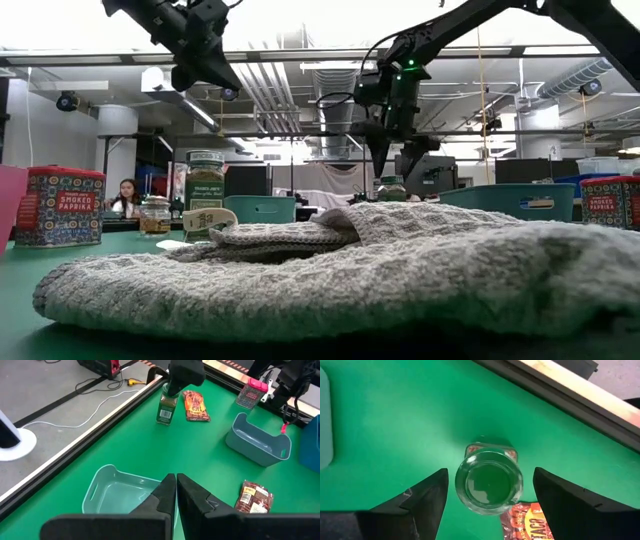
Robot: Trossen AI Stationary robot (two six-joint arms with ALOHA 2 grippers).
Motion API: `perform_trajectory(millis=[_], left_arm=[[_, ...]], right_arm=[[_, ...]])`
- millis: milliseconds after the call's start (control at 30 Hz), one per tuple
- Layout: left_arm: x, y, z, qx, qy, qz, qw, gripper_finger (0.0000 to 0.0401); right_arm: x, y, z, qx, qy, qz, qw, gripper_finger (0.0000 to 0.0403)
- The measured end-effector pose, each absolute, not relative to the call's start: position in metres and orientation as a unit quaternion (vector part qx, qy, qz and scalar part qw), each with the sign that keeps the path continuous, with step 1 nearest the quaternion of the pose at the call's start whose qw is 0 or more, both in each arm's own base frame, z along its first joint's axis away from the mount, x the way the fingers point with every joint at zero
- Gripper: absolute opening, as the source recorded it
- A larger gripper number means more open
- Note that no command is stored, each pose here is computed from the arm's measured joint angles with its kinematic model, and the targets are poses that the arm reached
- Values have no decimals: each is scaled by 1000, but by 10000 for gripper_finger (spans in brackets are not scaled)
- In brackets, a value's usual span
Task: Sort spices by type
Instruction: Put the top green spice bottle into the blue bin
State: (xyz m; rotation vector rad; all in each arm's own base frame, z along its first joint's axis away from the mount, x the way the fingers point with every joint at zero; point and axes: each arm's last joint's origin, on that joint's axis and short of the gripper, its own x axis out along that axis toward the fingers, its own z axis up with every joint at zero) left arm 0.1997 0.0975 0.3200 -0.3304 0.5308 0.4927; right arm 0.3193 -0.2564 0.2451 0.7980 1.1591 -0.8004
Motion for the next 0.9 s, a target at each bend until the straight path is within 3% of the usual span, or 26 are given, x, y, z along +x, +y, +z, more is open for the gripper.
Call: perform_trajectory(millis=[267,467,667,900], left_arm=[[201,98,323,-160,242,240,926,0],[202,98,323,-164,237,241,927,0],[202,99,324,-151,238,238,930,0],[202,99,325,-111,244,228,936,0]], right_arm=[[326,-260,223,354,542,-356,674,254],[327,-260,219,353,545,-356,672,197],[327,-260,220,351,546,-352,674,195],[316,-251,263,361,504,-339,707,195]])
